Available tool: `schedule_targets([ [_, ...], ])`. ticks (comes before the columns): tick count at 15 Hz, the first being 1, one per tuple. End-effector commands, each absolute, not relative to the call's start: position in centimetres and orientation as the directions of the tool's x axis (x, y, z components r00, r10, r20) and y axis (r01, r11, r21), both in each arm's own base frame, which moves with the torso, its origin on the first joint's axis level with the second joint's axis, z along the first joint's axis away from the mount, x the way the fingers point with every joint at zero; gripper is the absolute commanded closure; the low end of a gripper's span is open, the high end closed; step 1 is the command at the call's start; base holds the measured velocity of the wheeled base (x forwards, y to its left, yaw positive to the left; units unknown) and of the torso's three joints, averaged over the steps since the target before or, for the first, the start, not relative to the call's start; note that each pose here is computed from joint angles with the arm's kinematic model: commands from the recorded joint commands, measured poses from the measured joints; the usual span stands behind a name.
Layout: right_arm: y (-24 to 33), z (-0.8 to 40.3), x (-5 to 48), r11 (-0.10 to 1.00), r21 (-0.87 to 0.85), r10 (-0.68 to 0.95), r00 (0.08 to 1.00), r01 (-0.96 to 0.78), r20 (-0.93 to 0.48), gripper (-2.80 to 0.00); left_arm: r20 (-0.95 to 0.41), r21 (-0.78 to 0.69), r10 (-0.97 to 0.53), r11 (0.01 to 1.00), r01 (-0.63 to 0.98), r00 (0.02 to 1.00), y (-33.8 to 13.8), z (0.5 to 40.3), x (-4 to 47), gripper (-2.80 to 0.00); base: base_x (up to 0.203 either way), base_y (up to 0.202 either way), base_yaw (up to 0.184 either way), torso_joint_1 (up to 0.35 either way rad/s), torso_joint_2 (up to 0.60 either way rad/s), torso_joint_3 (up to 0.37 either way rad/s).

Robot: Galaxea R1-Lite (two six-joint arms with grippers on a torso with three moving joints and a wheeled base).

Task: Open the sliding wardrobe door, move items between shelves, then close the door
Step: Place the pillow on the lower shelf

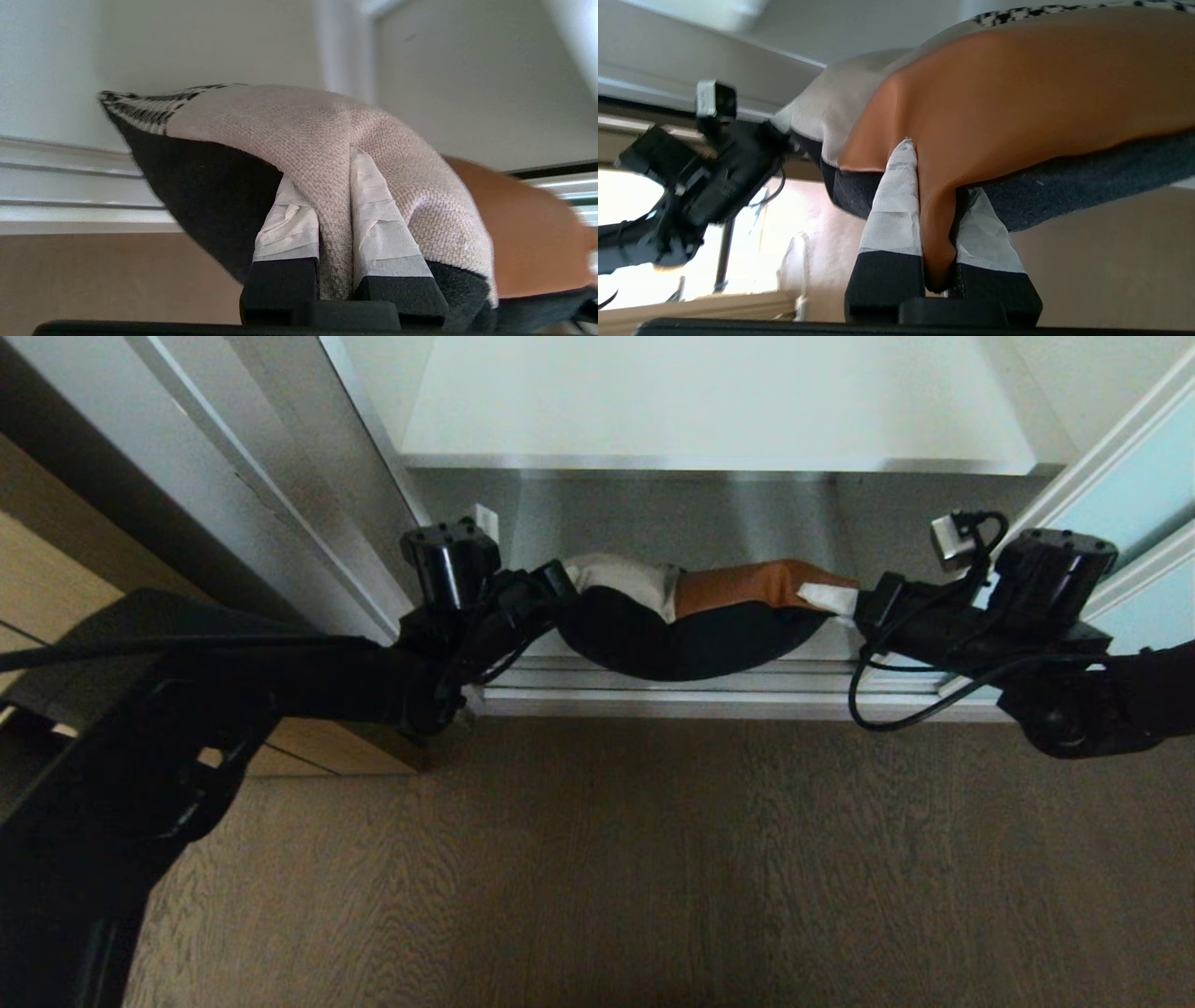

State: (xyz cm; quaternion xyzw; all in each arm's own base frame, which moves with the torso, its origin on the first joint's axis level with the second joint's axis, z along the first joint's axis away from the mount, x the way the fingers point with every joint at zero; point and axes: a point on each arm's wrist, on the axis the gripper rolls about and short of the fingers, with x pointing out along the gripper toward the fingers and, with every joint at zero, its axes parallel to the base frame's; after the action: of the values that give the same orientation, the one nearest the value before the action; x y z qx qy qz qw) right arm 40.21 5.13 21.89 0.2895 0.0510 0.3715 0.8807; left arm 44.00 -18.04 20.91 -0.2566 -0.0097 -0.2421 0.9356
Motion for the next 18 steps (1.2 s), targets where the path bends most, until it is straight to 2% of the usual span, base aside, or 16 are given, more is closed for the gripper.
schedule_targets([
  [1, 5.4, 15.9, 43.3, 0.569, 0.603, 0.674, 0.737, -0.56, 0.049, 0.0, 0.058, -0.479, -0.438, 0.776, 0.41, 0.897, -18.5, 15.1, 46.5, 0.0, 0.0, 0.0, 0.0, 0.0, 0.0, 0.0],
  [4, 5.3, 14.8, 44.0, 0.576, 0.61, 0.666, 0.745, -0.544, 0.036, 0.0, 0.035, -0.485, -0.424, 0.785, 0.387, 0.905, -17.9, 14.2, 47.2, 0.0, 0.0, 0.0, 0.0, 0.0, 0.0, 0.0],
  [8, 5.2, 12.8, 44.5, 0.582, 0.643, 0.664, 0.747, -0.498, -0.023, 0.0, -0.074, -0.492, -0.417, 0.805, 0.33, 0.906, -17.5, 11.4, 47.4, 0.0, 0.0, 0.0, 0.0, 0.0, 0.0, 0.0],
  [10, 5.2, 13.0, 44.7, 0.582, 0.639, 0.664, 0.748, -0.503, -0.015, 0.0, -0.076, -0.495, -0.414, 0.805, 0.326, 0.907, -17.4, 11.7, 47.8, 0.0, 0.0, 0.0, 0.0, 0.0, 0.0, 0.0],
  [16, 5.2, 19.1, 44.3, 0.569, 0.552, 0.663, 0.737, -0.609, 0.13, 0.0, 0.104, -0.483, -0.398, 0.781, 0.396, 0.911, -17.7, 18.7, 48.4, 0.0, 0.0, 0.0, 0.0, 0.0, 0.0, 0.0],
  [18, 5.4, 21.2, 43.8, 0.563, 0.518, 0.666, 0.724, -0.645, 0.178, 0.0, 0.184, -0.466, -0.398, 0.77, 0.436, 0.899, -17.3, 22.4, 47.5, 0.0, 0.0, 0.0, 0.0, 0.0, 0.0, 0.0],
])
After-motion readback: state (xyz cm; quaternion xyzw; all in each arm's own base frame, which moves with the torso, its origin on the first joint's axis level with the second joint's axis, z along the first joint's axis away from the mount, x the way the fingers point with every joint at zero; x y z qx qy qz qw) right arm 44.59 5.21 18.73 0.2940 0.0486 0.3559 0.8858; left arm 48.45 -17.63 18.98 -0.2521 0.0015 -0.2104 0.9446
